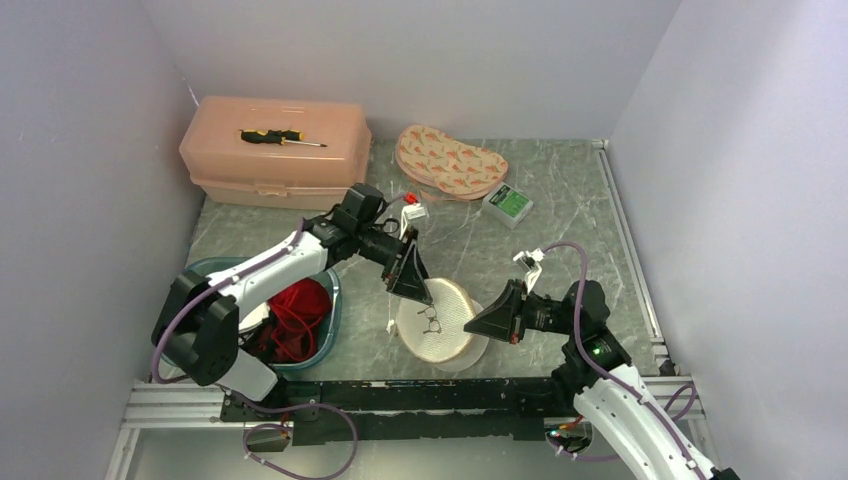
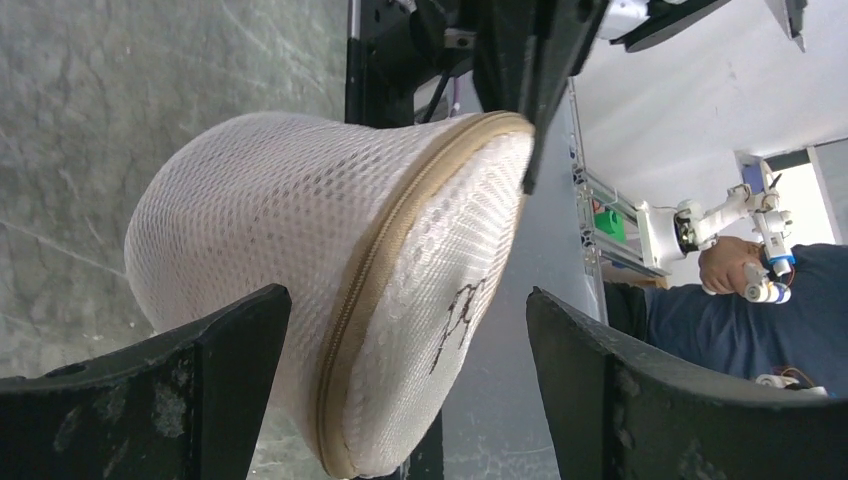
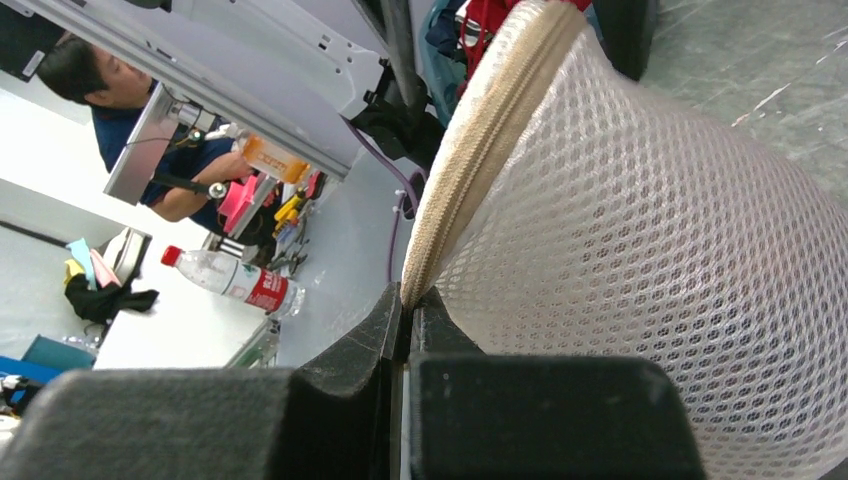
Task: Unzip the laundry bag and remove the bra
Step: Adjust the laundry bag at the center of the board.
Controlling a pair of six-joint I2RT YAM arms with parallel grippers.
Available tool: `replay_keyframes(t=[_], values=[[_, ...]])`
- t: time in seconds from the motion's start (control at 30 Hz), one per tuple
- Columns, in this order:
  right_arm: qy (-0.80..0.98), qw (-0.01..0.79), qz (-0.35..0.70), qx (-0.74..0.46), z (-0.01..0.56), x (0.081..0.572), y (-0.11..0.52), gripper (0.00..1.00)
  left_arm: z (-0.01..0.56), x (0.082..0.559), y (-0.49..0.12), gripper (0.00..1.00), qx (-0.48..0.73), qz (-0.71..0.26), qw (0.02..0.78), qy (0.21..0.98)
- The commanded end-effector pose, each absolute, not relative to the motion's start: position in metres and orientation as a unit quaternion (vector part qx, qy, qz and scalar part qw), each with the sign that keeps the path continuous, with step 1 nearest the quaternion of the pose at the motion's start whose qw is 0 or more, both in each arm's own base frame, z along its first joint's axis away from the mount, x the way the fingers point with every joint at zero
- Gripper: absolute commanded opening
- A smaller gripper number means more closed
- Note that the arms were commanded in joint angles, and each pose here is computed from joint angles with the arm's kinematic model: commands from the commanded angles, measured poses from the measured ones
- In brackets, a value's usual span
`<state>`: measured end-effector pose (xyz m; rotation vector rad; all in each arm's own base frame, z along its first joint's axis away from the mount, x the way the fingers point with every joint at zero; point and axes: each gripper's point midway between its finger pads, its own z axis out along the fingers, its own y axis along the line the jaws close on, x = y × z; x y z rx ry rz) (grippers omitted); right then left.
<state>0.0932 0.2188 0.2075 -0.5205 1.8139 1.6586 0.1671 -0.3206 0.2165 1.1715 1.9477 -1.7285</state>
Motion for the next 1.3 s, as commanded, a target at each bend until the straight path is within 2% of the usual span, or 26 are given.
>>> replay_keyframes(t=[0.0,0.07,0.27,0.4,0.47,0.5,0.57,0.6,0.67,0.7,0.73,0.8,0.9,1.07,1.17,1.27], values=[[0.647,0.344,0.638,-0.237,0.233,0.091,0.220,0.00,0.210,0.165,-0.327,0.92,0.419,-0.584,0.142,0.680],[0.647,0.346,0.637,-0.237,0.234,0.091,0.220,0.00,0.211,0.162,-0.328,0.82,0.421,-0.591,0.137,0.674],[0.649,0.352,0.633,-0.232,0.236,0.095,0.220,0.00,0.217,0.158,-0.329,0.33,0.416,-0.605,0.131,0.666],[0.653,0.358,0.628,-0.227,0.239,0.099,0.221,0.00,0.220,0.157,-0.330,0.04,0.401,-0.613,0.138,0.666],[0.663,0.363,0.619,-0.215,0.239,0.105,0.220,0.00,0.223,0.161,-0.331,0.03,0.386,-0.612,0.157,0.673],[0.670,0.369,0.611,-0.204,0.239,0.110,0.219,0.05,0.225,0.164,-0.332,0.03,0.373,-0.608,0.170,0.680],[0.689,0.387,0.587,-0.179,0.239,0.122,0.216,0.46,0.231,0.177,-0.333,0.03,0.337,-0.598,0.210,0.697],[0.701,0.397,0.571,-0.158,0.240,0.130,0.212,0.61,0.234,0.183,-0.334,0.03,0.312,-0.595,0.226,0.705],[0.709,0.435,0.544,-0.115,0.253,0.147,0.204,0.83,0.246,0.196,-0.335,0.03,0.256,-0.601,0.263,0.710],[0.710,0.454,0.529,-0.096,0.260,0.154,0.198,0.91,0.253,0.201,-0.335,0.03,0.222,-0.608,0.277,0.710],[0.714,0.472,0.512,-0.073,0.266,0.162,0.192,0.94,0.261,0.211,-0.334,0.03,0.182,-0.614,0.301,0.707],[0.715,0.513,0.473,-0.031,0.276,0.178,0.176,0.99,0.268,0.225,-0.328,0.03,0.103,-0.621,0.324,0.706],[0.710,0.543,0.448,0.001,0.283,0.188,0.163,1.00,0.273,0.247,-0.315,0.03,-0.025,-0.621,0.340,0.705],[0.729,0.527,0.437,0.014,0.270,0.194,0.163,0.99,0.262,0.269,-0.291,0.03,-0.183,-0.591,0.355,0.701],[0.733,0.512,0.447,0.020,0.255,0.193,0.167,0.95,0.246,0.274,-0.278,0.03,-0.253,-0.548,0.369,0.707],[0.737,0.492,0.464,0.014,0.235,0.191,0.174,0.87,0.232,0.278,-0.270,0.03,-0.299,-0.522,0.380,0.703]])
